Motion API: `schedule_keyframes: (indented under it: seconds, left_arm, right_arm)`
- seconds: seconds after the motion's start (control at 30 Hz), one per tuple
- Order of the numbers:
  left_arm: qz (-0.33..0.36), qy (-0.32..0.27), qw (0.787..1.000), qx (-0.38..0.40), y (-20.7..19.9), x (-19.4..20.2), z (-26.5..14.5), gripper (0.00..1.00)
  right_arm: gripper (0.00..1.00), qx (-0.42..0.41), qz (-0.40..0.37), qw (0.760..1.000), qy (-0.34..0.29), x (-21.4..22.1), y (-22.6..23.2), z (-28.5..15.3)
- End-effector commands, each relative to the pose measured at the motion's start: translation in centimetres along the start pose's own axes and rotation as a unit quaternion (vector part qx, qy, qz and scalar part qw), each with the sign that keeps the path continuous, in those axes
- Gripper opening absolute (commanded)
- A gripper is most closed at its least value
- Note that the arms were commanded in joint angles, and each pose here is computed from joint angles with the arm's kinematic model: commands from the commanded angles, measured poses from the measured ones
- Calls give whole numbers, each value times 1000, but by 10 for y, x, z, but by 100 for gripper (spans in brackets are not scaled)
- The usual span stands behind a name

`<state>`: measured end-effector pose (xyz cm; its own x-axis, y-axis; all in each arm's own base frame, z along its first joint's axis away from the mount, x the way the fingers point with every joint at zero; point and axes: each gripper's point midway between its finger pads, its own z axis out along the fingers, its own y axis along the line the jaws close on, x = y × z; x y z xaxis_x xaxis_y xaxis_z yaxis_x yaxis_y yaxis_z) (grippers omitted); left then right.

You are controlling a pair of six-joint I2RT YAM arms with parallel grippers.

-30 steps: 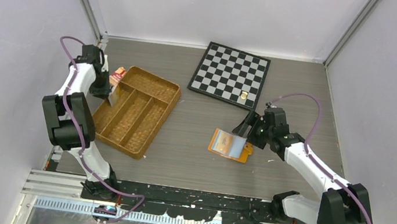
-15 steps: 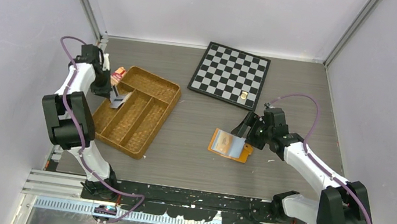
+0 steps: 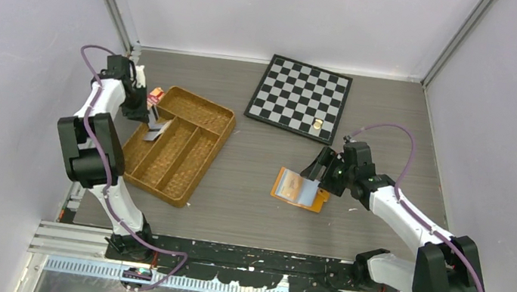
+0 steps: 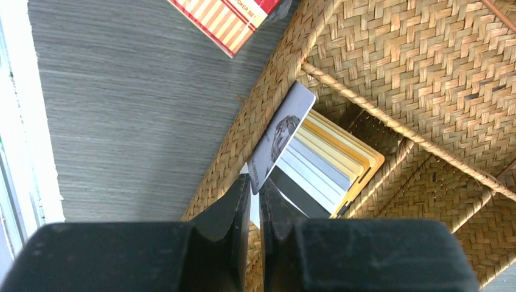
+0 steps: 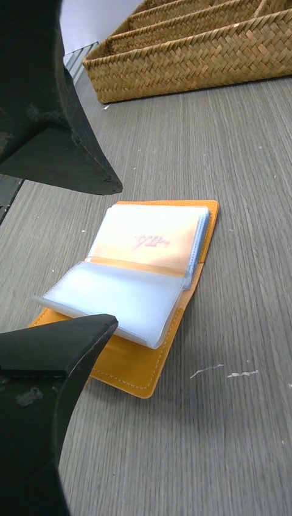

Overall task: Put the credit cards into the card holder
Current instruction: Pick up the credit card from the storage box.

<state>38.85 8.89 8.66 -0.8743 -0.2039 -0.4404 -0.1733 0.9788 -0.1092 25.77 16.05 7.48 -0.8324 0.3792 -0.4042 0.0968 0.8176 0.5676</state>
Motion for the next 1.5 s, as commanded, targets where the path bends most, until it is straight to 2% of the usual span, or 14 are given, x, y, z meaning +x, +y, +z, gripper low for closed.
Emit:
schedule_keyframes:
  seconds: [0.0, 0.3, 0.73, 0.87, 1.07, 1.23, 1.37, 1.47]
  left_arm:
    - [1, -28, 1000, 13, -1, -20, 0, 13]
    - [7, -49, 999, 13, -1, -31, 0, 21]
    - [20, -75, 997, 5, 2, -44, -4, 24]
    - [29, -77, 996, 13, -1, -44, -3, 21]
    - [55, -78, 995, -4, 2, -42, -12, 1]
    - [94, -100, 990, -42, -4, -42, -41, 0]
    - [133, -143, 973, -120, -4, -45, -81, 0]
    - [143, -181, 965, -122, -18, -49, -106, 0]
  right_arm:
    - [76, -14, 0, 1000, -8, -5, 5, 1]
    - [76, -22, 4, 1000, 0, -2, 6, 3]
    - [76, -34, 12, 999, 10, 3, 9, 6]
    - [75, -37, 13, 999, 12, 4, 10, 6]
    - [75, -43, 10, 999, 5, 0, 14, 3]
    - [76, -35, -4, 999, -11, -8, 16, -6]
    - [76, -17, -23, 999, -26, -14, 13, -16]
    - [77, -9, -44, 998, -37, -19, 12, -25]
